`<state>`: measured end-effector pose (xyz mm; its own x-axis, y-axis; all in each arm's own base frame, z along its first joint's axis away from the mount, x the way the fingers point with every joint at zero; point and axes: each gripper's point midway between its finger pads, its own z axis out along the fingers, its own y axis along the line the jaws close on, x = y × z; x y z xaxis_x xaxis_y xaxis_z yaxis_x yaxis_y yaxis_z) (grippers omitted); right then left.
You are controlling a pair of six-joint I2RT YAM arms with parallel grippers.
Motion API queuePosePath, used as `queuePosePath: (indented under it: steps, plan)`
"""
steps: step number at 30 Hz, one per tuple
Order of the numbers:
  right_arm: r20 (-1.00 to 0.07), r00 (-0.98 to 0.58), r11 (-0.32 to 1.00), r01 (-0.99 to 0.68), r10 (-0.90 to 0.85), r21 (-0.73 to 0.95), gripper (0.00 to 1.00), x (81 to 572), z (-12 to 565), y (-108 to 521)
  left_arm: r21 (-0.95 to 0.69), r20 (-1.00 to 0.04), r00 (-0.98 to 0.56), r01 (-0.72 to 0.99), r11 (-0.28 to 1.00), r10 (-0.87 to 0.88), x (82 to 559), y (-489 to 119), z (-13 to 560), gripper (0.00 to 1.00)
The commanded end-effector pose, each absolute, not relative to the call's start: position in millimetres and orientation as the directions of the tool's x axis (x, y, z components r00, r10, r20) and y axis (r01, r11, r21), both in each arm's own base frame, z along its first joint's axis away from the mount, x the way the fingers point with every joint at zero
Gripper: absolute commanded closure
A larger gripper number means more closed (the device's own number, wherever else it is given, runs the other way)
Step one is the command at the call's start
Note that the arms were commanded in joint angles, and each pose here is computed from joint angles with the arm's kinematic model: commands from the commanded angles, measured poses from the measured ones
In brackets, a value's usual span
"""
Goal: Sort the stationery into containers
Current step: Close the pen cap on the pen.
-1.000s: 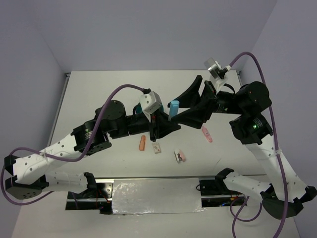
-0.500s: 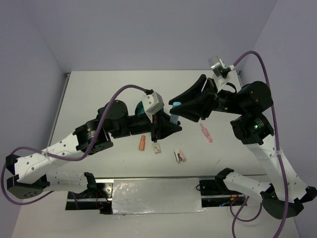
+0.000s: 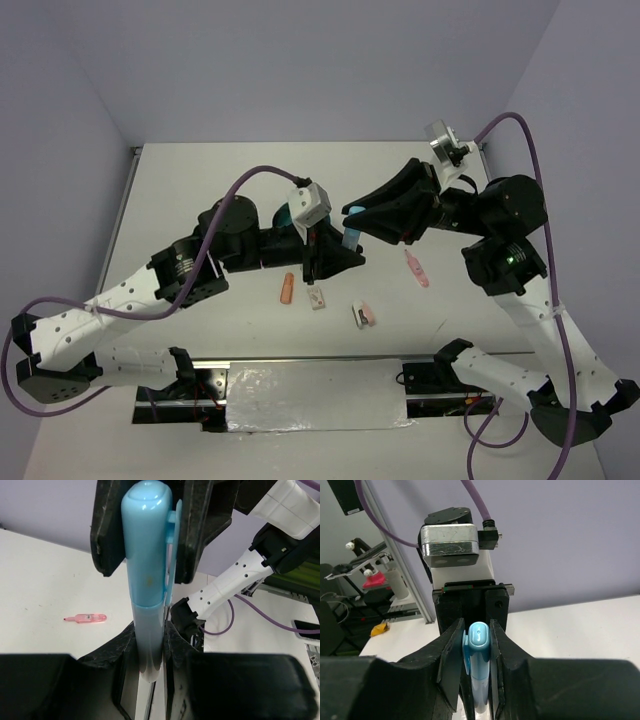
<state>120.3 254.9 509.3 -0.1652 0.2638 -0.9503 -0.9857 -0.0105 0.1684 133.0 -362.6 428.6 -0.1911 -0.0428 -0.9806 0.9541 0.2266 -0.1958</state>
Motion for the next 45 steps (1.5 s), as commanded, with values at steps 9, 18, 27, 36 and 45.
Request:
queuePosePath:
  steps: [9, 18, 27, 36, 45]
  plan:
    - [-0.932, -0.343, -0.14, -0.935, 0.118, 0.326, 1.0, 116, 442, 268, -0.062, -0.942, -0.002, 0.984, 0.168, -0.336, 141, -334, 544, 1.0]
    - [-0.888, -0.459, -0.109, -0.884, 0.018, 0.455, 1.0, 116, 383, 268, 0.037, -0.926, 0.115, 0.975, 0.217, -0.361, 155, -306, 588, 1.0]
    - [-0.845, -0.534, -0.142, -0.836, -0.01, 0.53, 1.0, 98, 350, 270, 0.039, -0.894, 0.126, 0.978, 0.206, -0.429, 162, -302, 607, 1.0]
    - [-0.87, -0.492, -0.044, -0.87, 0.04, 0.49, 1.0, 117, 366, 271, -0.027, -0.93, 0.066, 0.969, 0.247, -0.362, 184, -311, 565, 1.0]
    - [-0.878, -0.433, 0.13, -0.877, 0.204, 0.463, 1.0, 181, 411, 268, -0.248, -0.946, -0.159, 0.918, 0.311, -0.284, 199, -312, 463, 0.56]
